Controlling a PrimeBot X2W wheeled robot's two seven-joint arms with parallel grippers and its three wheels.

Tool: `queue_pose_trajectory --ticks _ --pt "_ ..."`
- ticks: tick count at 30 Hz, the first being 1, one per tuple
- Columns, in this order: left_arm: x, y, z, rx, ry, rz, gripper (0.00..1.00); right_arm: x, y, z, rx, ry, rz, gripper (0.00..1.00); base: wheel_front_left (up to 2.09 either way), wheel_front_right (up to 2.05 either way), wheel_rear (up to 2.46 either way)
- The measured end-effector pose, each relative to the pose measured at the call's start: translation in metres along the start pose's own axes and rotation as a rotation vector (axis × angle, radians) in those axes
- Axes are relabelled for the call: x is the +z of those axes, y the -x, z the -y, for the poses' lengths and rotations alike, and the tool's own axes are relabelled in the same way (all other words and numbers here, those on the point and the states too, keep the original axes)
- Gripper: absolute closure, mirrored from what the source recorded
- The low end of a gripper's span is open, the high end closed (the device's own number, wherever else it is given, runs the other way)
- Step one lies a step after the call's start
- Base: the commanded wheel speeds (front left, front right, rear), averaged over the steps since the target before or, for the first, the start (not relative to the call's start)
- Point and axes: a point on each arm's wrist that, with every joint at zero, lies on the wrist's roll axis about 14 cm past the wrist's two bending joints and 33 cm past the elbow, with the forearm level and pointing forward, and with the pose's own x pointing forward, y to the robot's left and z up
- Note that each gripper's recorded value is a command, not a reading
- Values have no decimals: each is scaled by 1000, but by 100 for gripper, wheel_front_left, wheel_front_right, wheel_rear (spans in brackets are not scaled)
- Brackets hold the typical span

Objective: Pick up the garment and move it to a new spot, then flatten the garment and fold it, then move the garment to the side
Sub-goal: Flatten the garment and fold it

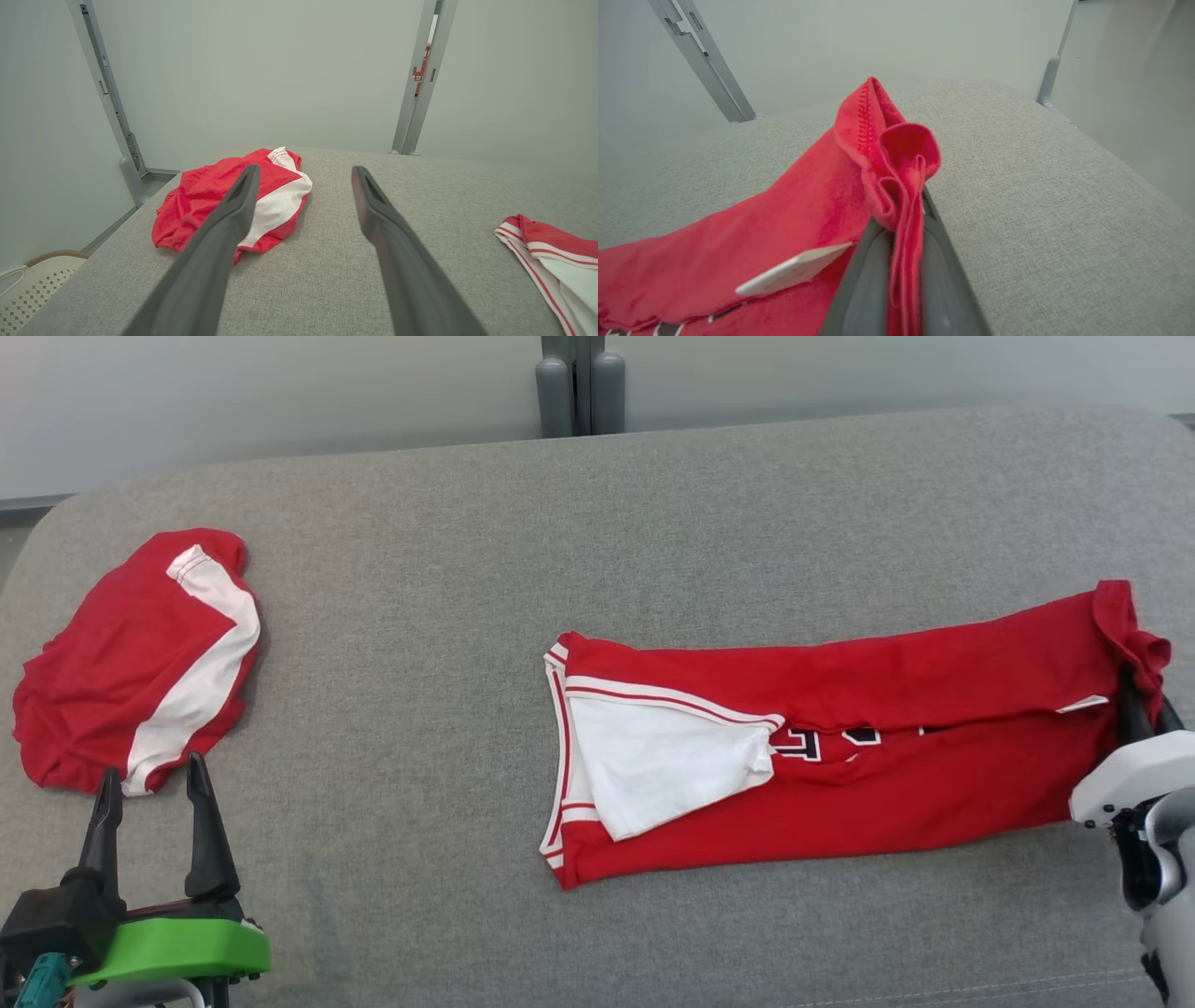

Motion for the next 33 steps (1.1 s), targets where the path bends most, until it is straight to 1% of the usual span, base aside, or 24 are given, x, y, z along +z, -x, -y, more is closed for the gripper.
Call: queue_pose_trajectory --ticks 3,10,16,20,26,31,33 --pt "0 0 2 -5 1 0 0 0 0 -24 54 -13 6 100 0 0 0" --pt "-1 3 4 -13 4 -6 0 6 1 -98 218 -90 24 100 0 0 0" --pt "-2 6 1 -4 4 -10 0 7 14 -176 407 -124 10 100 0 0 0" --pt "-4 8 -1 2 4 -18 0 1 27 -215 502 -149 -14 100 0 0 0" --pt "-7 11 -3 10 4 -27 0 -11 40 -255 598 -164 -58 100 0 0 0" --pt "-7 12 -6 17 4 -28 0 -18 44 -281 663 -166 -85 100 0 0 0" --pt "-7 13 -7 20 5 -31 0 -21 48 -294 698 -188 -99 100 0 0 0"
